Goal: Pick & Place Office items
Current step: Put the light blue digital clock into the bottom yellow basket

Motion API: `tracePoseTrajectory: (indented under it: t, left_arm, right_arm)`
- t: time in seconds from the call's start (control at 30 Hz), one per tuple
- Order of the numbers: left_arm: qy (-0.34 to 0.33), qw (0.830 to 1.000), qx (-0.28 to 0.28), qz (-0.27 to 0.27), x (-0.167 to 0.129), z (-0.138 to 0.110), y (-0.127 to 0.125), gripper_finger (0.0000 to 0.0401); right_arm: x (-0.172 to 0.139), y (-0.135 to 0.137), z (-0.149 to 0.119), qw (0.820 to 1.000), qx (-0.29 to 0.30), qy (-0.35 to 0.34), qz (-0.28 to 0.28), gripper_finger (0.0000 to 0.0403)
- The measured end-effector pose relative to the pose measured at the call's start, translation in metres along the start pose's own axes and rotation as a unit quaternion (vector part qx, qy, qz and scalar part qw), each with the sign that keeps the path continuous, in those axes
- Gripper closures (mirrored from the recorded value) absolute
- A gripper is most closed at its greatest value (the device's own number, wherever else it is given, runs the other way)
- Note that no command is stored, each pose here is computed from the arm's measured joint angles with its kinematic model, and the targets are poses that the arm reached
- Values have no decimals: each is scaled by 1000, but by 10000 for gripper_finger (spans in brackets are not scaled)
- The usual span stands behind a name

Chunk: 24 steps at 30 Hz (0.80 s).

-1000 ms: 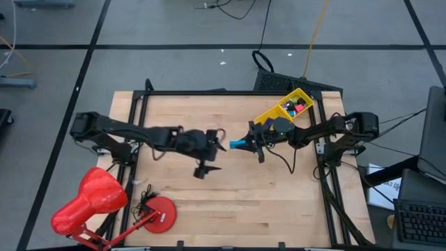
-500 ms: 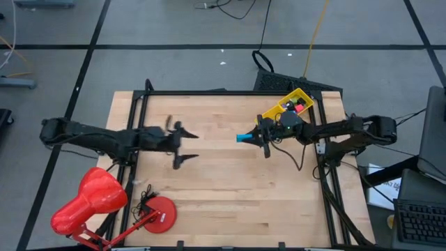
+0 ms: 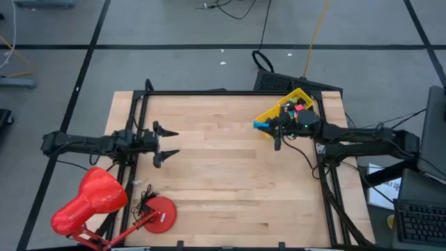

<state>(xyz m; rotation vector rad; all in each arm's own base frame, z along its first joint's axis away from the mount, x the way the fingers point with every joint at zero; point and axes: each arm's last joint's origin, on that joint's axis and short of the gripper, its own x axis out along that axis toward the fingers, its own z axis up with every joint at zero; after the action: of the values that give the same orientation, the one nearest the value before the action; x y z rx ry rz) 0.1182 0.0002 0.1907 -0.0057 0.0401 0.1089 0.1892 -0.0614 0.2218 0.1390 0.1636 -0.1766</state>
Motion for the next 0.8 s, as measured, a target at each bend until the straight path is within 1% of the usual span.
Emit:
tracePoseTrajectory:
  t: [0.07, 0.13, 0.23, 0.33, 0.4, 0.53, 0.7, 0.8]
  left_arm:
    - [3, 1000, -5, -2, -5, -2, 0, 53]
    - [14, 1000, -12, -1, -9, -4, 1, 53]
    - [8, 1000, -13, 1, -14, -4, 2, 57]
    - [-10, 1000, -6, 3, -18, -1, 3, 63]
    - [-18, 1000, -2, 3, -20, 0, 3, 65]
    - [-19, 1000, -1, 7, -23, -1, 4, 62]
    - [12, 1000, 4, 8, -23, -7, 4, 53]
    - [33, 999, 8, 9, -23, -11, 4, 53]
  right_arm:
    - [-8, -4, -3, 998, -11, 22, -57, 361]
    - [-14, -7, -8, 991, -20, 54, -125, 361]
    - [-20, -13, -18, 969, -38, 106, -220, 361]
    - [-23, -16, -27, 949, -49, 154, -272, 361]
    - [-23, -17, -31, 942, -49, 170, -285, 360]
    - [-20, -19, -40, 940, -50, 179, -288, 358]
    - [-16, -24, -50, 934, -47, 197, -296, 358]
    - [-15, -27, -53, 931, -43, 201, -302, 338]
